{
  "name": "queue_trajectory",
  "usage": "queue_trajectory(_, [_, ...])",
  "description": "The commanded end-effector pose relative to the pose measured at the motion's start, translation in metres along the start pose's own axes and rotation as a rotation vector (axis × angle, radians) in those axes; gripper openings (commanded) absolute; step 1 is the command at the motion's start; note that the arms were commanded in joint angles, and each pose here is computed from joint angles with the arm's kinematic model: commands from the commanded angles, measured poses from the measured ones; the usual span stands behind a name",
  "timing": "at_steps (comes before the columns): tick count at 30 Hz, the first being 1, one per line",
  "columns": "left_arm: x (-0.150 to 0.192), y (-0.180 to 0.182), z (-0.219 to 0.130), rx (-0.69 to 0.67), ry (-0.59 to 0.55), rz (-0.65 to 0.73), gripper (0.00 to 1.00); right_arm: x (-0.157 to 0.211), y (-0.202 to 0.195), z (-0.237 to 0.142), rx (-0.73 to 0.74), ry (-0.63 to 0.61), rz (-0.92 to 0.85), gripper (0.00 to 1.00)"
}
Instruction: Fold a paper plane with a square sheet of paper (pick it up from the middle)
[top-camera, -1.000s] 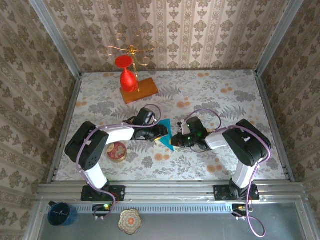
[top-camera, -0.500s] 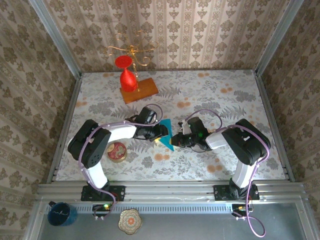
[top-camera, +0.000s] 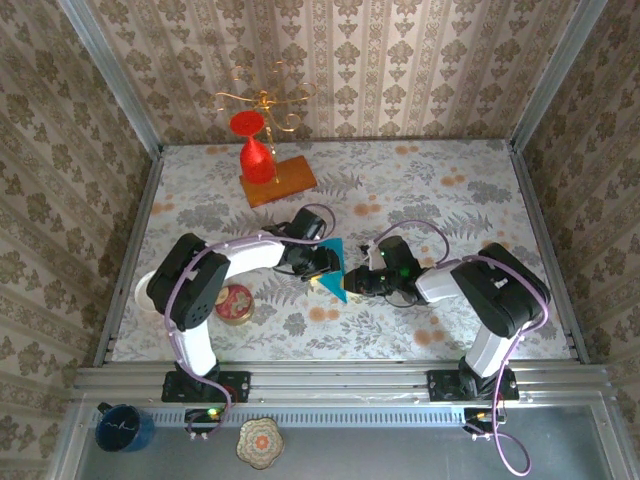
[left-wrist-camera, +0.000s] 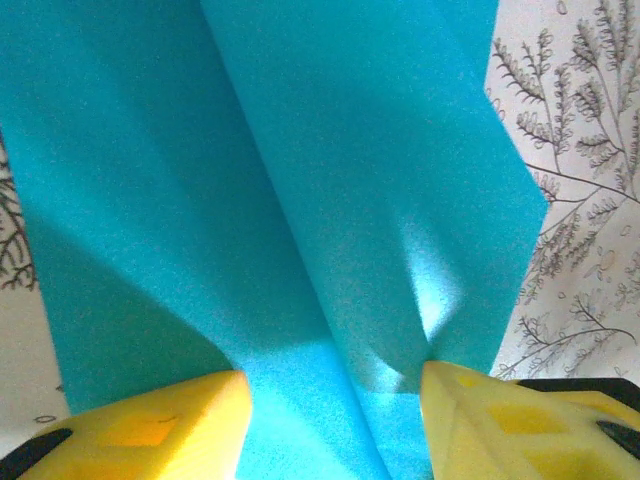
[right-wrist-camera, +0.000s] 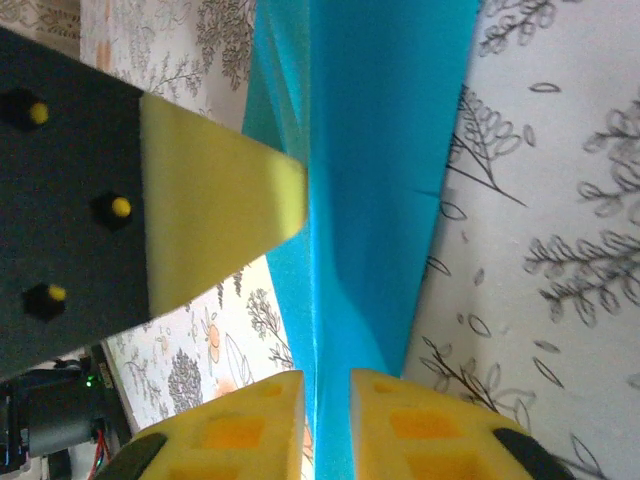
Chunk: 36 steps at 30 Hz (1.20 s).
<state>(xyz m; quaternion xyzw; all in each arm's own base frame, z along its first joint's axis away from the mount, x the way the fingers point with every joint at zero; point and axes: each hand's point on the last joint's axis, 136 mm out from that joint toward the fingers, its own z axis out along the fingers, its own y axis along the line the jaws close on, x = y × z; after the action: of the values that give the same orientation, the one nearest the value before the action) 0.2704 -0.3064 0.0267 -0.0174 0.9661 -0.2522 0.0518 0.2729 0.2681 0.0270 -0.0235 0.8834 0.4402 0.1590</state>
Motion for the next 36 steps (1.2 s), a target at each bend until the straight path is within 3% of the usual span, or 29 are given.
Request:
queue_trajectory(1, [0.027, 0.051, 0.015, -0.21, 0.1, -0.024, 0.52, 0.002, -0.011, -0.007, 0.06, -0.016, 0.019, 0.24])
queue_trajectory(15, [0.037, 0.062, 0.022, -0.283, 0.167, -0.02, 0.54, 0.012, -0.006, 0.004, 0.078, 0.037, 0.006, 0.27])
queue_trajectory(36, [0.042, 0.068, 0.026, -0.323, 0.205, -0.035, 0.57, 0.023, -0.02, 0.009, 0.183, 0.067, 0.03, 0.18])
